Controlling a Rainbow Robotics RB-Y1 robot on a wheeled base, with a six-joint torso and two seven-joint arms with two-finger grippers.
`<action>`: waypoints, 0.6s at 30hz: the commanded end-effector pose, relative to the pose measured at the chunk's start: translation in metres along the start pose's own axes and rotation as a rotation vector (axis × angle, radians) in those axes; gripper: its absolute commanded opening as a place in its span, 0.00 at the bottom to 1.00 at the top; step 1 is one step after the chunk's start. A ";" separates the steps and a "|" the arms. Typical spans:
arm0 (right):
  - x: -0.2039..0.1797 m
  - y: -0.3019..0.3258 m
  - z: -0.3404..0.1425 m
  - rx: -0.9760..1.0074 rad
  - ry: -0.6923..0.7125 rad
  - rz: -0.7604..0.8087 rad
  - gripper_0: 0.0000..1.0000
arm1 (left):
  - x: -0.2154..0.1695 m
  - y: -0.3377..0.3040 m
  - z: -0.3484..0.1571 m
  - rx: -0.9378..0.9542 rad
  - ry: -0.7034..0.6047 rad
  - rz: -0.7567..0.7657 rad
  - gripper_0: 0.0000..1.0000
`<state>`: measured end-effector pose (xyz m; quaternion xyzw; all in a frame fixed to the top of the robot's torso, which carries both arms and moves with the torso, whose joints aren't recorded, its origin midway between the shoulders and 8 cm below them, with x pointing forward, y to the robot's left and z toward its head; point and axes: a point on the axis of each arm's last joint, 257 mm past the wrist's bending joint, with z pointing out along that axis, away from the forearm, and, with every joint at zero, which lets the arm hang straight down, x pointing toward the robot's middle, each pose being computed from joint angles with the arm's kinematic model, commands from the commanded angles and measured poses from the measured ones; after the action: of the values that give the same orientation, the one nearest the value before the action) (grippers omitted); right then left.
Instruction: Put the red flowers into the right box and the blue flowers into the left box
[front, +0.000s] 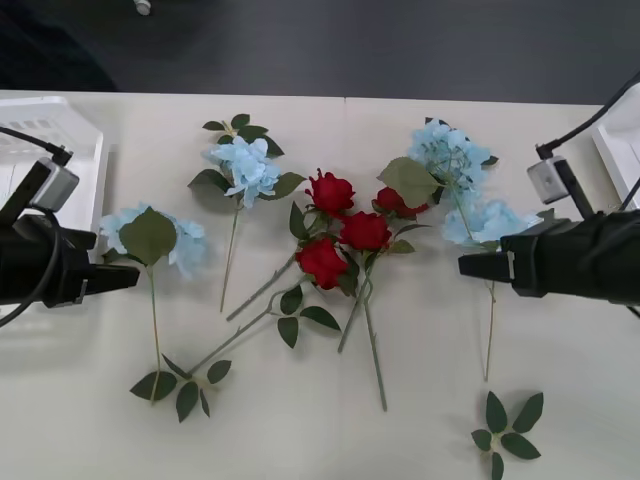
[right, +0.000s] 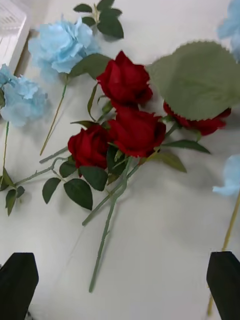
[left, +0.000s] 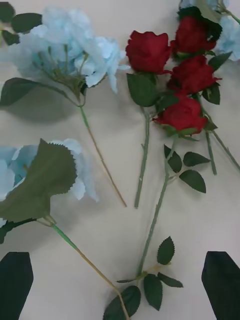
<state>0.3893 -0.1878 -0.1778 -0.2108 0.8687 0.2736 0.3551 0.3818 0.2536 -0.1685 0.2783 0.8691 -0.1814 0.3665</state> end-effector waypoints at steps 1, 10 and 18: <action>0.009 -0.002 0.008 0.008 -0.023 0.103 1.00 | -0.011 0.003 -0.009 -0.050 0.000 -0.051 1.00; 0.041 -0.036 0.007 0.142 0.046 0.256 1.00 | -0.005 0.023 -0.013 -0.163 0.018 -0.243 1.00; 0.045 -0.058 0.000 0.237 0.032 0.428 1.00 | 0.012 0.041 -0.012 -0.250 0.046 -0.400 1.00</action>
<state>0.3894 -0.2266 -0.2322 -0.0094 0.9237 0.2503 0.2900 0.3944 0.2885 -0.1803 0.0824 0.9271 -0.1485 0.3341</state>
